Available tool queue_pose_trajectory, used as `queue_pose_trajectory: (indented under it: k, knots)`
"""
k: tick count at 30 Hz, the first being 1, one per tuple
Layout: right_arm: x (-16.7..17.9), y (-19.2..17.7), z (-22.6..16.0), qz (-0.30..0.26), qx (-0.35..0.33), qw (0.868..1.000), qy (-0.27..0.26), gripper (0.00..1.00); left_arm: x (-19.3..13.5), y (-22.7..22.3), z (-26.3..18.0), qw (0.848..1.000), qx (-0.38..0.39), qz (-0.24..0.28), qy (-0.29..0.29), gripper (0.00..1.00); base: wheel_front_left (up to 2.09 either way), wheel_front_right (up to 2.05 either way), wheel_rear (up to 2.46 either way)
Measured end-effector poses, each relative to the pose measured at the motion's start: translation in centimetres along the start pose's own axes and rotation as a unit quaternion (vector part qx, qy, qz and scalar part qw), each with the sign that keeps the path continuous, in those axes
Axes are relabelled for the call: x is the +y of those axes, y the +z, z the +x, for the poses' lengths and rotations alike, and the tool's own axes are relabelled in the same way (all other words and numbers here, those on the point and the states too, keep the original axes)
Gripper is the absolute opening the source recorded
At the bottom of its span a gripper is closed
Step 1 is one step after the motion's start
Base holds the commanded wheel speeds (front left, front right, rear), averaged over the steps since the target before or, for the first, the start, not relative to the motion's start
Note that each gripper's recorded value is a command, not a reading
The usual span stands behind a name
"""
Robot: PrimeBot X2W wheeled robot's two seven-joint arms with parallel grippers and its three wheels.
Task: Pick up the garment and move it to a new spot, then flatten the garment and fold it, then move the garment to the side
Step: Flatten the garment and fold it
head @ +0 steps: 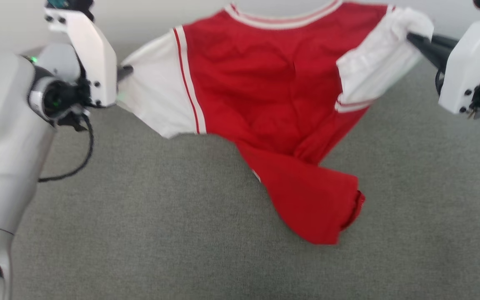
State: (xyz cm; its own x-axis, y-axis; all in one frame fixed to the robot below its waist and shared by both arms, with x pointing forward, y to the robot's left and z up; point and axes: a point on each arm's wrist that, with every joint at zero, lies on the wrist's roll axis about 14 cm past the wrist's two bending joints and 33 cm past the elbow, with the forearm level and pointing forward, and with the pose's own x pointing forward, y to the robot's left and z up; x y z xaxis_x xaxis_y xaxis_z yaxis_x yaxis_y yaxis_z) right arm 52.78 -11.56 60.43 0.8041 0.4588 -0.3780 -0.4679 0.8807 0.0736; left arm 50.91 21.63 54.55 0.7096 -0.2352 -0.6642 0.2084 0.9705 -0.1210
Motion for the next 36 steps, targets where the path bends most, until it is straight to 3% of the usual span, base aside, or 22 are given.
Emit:
queue_pose_trajectory:
  k: [9,20,29,36]
  knots:
    - [2.2,8.6,-5.5,-0.04,-0.112,0.993,-0.001,0.0,-0.8,7.3,-7.9,0.993,-0.109,0.033,0.017,0.0,0.0,0.0,0.0]
    - [3.5,13.5,-9.1,-0.063,-0.172,0.983,0.0,0.0,-2.3,11.6,-12.3,0.981,-0.18,0.064,0.022,0.0,0.0,0.0,0.0]
    - [0.8,15.2,-6.7,-0.075,-0.207,0.975,-0.04,0.0,-2.2,14.7,-10.7,0.969,-0.229,0.09,0.033,0.0,0.0,0.0,0.0]
    - [-2.1,17.0,-1.4,-0.102,-0.263,0.956,-0.079,0.0,-2.5,20.4,-8.0,0.933,-0.334,0.126,0.045,0.0,0.0,0.0,0.0]
